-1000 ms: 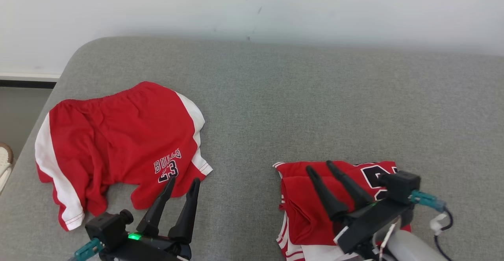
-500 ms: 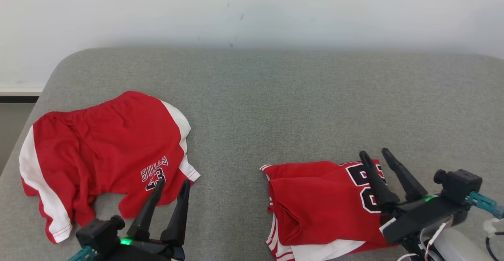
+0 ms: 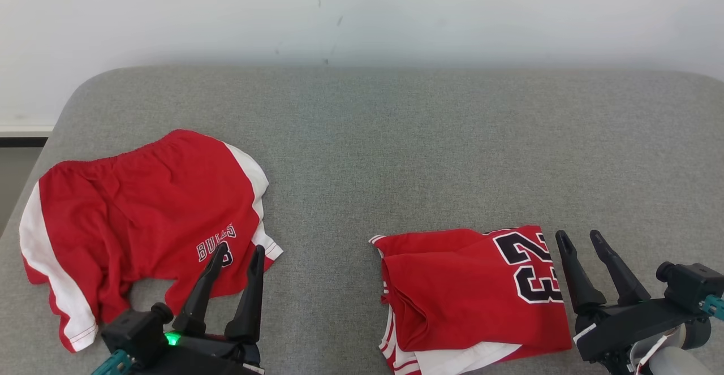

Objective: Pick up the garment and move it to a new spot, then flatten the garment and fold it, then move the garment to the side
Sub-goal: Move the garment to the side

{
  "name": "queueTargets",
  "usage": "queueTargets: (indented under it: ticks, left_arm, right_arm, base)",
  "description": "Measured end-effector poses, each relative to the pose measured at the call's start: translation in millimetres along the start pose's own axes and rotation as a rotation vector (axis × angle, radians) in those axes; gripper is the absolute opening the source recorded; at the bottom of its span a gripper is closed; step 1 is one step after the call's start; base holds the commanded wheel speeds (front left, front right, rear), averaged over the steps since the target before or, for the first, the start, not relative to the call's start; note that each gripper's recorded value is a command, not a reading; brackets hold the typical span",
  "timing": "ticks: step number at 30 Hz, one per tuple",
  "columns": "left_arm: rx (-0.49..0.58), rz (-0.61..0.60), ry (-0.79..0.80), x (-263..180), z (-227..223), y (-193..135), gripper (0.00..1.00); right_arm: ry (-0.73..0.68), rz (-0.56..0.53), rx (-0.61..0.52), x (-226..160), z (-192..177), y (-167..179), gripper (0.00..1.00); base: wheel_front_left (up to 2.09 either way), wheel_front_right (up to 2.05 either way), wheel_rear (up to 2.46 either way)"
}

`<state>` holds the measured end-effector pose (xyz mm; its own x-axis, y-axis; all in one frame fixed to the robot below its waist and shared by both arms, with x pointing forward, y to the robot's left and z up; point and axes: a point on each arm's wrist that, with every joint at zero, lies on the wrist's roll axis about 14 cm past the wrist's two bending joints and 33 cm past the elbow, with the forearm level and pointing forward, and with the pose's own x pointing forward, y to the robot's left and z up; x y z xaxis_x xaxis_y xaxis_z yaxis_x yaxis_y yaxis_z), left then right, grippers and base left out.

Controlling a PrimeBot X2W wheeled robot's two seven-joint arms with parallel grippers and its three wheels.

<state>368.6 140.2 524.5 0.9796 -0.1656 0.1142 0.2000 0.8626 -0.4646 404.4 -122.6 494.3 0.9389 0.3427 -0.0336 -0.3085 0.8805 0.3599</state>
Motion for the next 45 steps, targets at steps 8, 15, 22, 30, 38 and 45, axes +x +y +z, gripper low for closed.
queueTargets:
  ticks: [8,15,22,30,38,45]
  left_arm:
    - [0.071,0.004,-0.003,0,1,2,1.0]
    - [0.094,0.052,-0.021,-2,7,13,1.0]
    - [0.157,0.078,-0.008,-6,6,24,1.0]
    - [0.173,0.119,-0.01,-8,8,37,1.0]
    - [0.174,0.147,-0.016,-11,11,46,1.0]
    - [0.184,0.153,-0.022,-10,13,49,1.0]
  right_arm:
    - [0.005,-0.031,0.004,1,-3,-8,1.0]
    - [0.067,-0.086,0.004,3,-24,-24,1.0]
    - [0.171,-0.124,0.03,6,-54,-36,1.0]
    - [0.298,-0.149,0.093,12,-90,-39,1.0]
    - [0.374,-0.133,0.18,18,-109,-30,1.0]
    - [0.38,-0.117,0.205,23,-108,-24,0.0]
  base:
    - [0.0,0.0,0.0]
    - [0.0,0.0,0.0]
    - [0.0,0.0,0.0]
    - [0.0,0.0,0.0]
    - [0.0,0.0,0.0]
    - [0.0,0.0,0.0]
